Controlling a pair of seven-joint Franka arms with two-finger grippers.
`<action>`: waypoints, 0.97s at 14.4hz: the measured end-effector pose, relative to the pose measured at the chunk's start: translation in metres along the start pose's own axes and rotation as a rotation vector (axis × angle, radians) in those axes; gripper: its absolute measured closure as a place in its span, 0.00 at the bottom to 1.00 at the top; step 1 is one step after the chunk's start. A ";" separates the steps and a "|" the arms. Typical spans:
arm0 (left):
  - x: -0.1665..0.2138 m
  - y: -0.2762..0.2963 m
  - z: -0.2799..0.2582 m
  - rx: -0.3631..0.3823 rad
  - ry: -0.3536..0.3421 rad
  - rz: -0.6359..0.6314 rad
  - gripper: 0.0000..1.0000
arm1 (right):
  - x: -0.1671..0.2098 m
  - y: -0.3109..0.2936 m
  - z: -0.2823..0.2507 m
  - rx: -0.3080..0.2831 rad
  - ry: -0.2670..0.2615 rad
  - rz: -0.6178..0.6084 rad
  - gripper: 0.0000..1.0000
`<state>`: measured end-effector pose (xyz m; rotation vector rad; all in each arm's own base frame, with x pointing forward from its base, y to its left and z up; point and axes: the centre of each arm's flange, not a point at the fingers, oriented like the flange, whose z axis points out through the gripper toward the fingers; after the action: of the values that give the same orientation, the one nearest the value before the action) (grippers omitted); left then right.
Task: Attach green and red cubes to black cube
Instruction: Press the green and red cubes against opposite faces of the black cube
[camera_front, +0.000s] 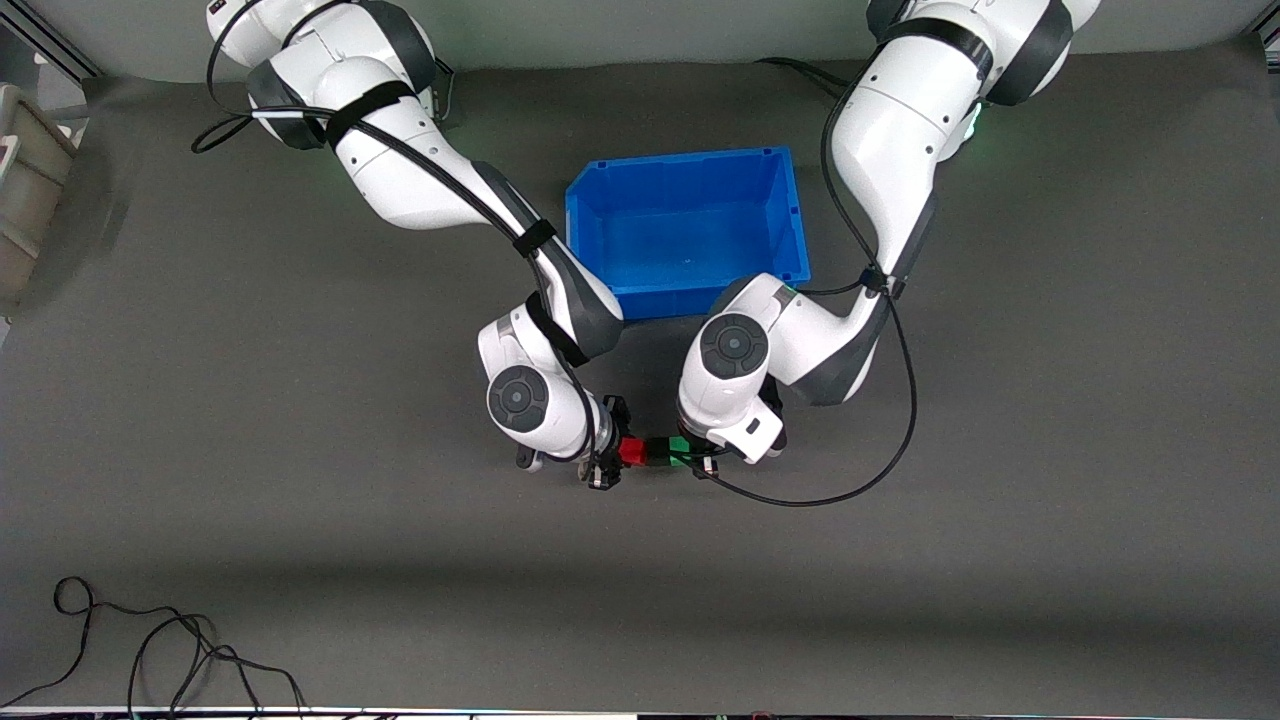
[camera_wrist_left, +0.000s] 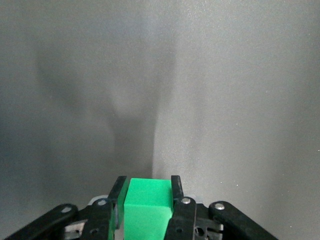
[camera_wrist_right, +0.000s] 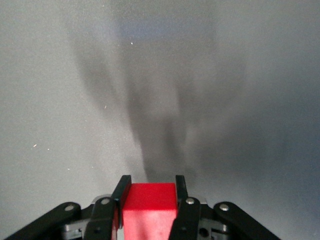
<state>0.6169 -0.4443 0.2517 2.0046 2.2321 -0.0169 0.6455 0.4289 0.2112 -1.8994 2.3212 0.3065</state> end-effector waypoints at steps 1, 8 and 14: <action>0.000 0.000 0.000 0.000 0.000 0.003 0.60 | 0.000 0.000 0.000 0.000 0.000 0.000 0.60; -0.004 -0.003 0.000 0.000 -0.002 0.016 0.58 | 0.000 -0.004 -0.005 0.013 -0.002 -0.019 0.47; -0.005 -0.003 -0.001 -0.006 -0.007 0.019 0.08 | -0.007 -0.005 -0.013 0.027 -0.014 -0.052 0.00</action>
<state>0.6145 -0.4492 0.2528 2.0198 2.2059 -0.0154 0.6519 0.4313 0.2252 -1.9354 2.2515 0.2810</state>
